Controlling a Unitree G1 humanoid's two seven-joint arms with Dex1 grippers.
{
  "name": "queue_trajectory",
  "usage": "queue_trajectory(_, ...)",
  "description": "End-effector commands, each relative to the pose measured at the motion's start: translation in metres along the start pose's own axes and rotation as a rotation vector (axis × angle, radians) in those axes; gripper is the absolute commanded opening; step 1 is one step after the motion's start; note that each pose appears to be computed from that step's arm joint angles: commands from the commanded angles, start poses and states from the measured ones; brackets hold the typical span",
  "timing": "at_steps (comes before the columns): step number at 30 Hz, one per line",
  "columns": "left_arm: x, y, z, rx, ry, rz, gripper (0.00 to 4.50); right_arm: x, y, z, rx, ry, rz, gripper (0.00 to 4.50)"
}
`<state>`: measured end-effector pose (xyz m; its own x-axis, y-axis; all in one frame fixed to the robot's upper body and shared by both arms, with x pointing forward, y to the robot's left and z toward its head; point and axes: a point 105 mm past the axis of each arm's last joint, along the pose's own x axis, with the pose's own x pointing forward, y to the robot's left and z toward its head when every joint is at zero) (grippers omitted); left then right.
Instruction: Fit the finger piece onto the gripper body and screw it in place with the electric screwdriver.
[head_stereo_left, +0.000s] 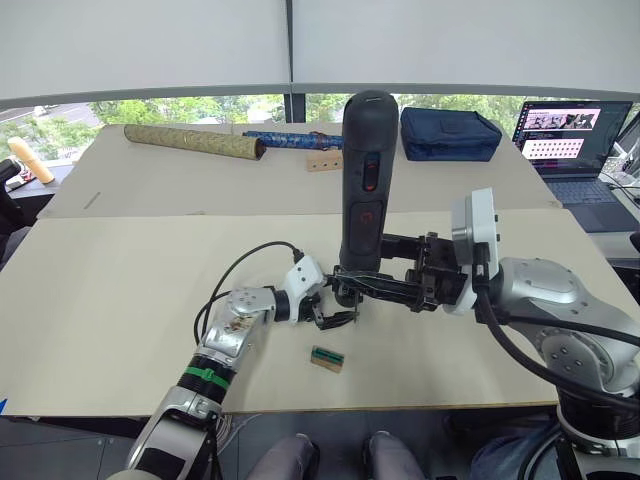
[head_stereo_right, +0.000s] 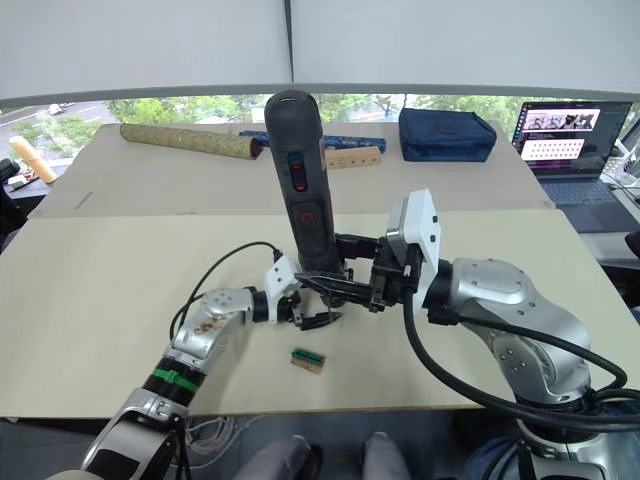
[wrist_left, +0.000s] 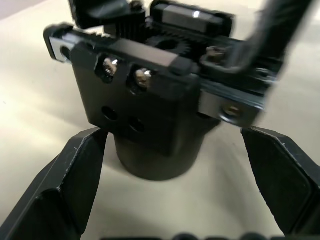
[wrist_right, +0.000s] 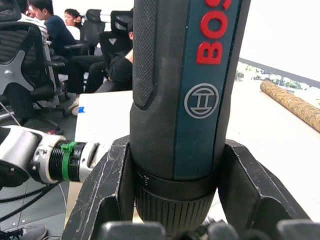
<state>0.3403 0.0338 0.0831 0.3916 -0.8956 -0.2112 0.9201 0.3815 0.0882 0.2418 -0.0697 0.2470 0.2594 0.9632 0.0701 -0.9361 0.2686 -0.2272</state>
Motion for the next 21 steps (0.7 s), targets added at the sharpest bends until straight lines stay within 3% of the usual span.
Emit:
queue_trajectory(1, 0.004, 0.007, 0.009, 0.041, -0.020, 0.048, 3.96, -0.005, 0.006, 0.014, -0.056, -0.042, -0.016, 1.91)
queue_trajectory(5, 0.008, 0.003, 0.005, 0.091, -0.020, -0.026, 2.26, -0.006, 0.006, 0.009, -0.050, -0.032, -0.031, 1.91)
queue_trajectory(9, 0.010, -0.006, 0.014, 0.195, -0.059, -0.256, 2.27, -0.007, 0.009, 0.004, -0.042, -0.018, -0.029, 1.91)
queue_trajectory(12, 0.004, -0.008, 0.013, 0.219, -0.007, -0.451, 2.27, -0.006, 0.011, 0.003, -0.036, -0.014, -0.019, 1.91)
queue_trajectory(17, 0.012, 0.008, 0.014, 0.212, 0.072, -0.441, 2.27, -0.005, 0.014, 0.002, -0.036, -0.009, -0.011, 1.91)
queue_trajectory(21, 0.009, 0.014, 0.011, 0.180, 0.071, -0.413, 4.15, -0.004, 0.015, 0.002, -0.039, -0.012, -0.014, 1.91)
